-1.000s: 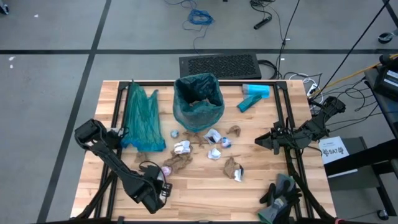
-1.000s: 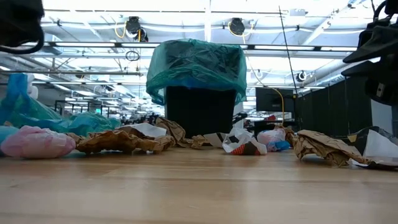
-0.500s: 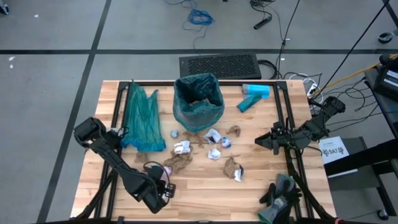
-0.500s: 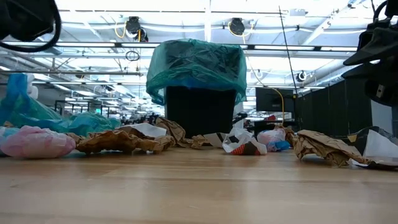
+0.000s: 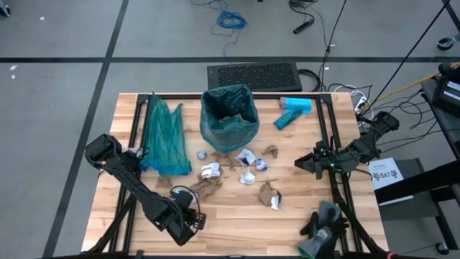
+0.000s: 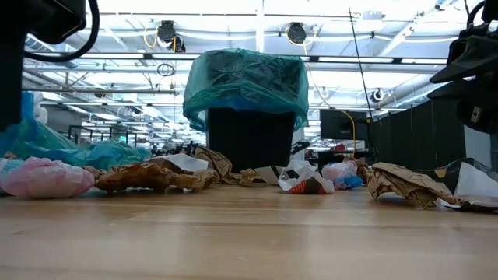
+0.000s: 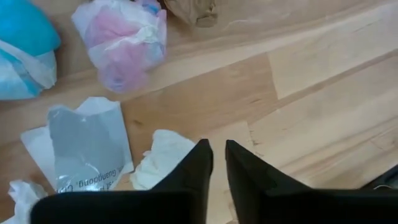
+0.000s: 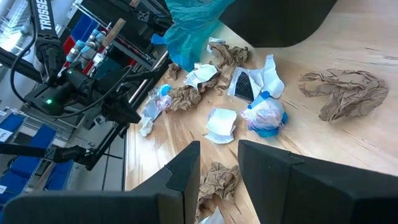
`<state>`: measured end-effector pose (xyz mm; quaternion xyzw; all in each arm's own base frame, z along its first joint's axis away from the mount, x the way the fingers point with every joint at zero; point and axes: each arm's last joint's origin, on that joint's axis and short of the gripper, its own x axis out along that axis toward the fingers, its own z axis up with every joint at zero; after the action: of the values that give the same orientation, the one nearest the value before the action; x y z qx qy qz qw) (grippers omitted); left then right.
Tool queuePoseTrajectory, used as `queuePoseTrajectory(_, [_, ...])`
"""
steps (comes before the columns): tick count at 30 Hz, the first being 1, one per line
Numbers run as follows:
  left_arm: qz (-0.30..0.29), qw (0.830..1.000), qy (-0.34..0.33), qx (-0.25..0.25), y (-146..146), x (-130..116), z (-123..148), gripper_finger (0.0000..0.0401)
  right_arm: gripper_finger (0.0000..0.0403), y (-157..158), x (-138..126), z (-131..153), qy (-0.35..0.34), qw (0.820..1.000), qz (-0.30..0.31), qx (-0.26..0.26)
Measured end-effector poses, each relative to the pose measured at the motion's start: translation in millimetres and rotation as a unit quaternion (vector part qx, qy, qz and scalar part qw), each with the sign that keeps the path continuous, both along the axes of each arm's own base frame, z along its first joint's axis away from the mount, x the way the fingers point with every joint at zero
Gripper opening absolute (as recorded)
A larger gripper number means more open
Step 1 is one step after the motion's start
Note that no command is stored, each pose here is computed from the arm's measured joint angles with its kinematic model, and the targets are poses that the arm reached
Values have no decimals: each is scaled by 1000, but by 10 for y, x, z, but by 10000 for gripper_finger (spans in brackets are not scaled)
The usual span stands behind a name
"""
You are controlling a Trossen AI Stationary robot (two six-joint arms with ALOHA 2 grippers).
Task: Place trash/remove bag and relplace
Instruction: Put the white napkin into the blue trash bag inside the black trash bin
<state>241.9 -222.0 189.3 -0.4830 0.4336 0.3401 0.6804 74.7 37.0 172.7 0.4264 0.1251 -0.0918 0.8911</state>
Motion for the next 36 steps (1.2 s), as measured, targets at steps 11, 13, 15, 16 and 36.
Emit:
queuePoseTrajectory(11, [-48,997,41,-43,41,72,-12,158,100,0,0,0,0,1000,-1,3])
queuePoseTrajectory(13, [-51,996,52,-48,26,74,-48,159,100,0,0,0,0,1000,-1,3])
queuePoseTrajectory(15, [-56,994,72,-57,11,75,-102,160,100,0,0,1,-1,1000,-1,5])
queuePoseTrajectory(16, [-57,993,82,-59,3,76,-137,160,100,0,0,1,-1,1000,-2,5])
queuePoseTrajectory(36, [-26,996,-77,-31,142,722,-189,10,100,-1,-1,-3,2,1000,2,-8])
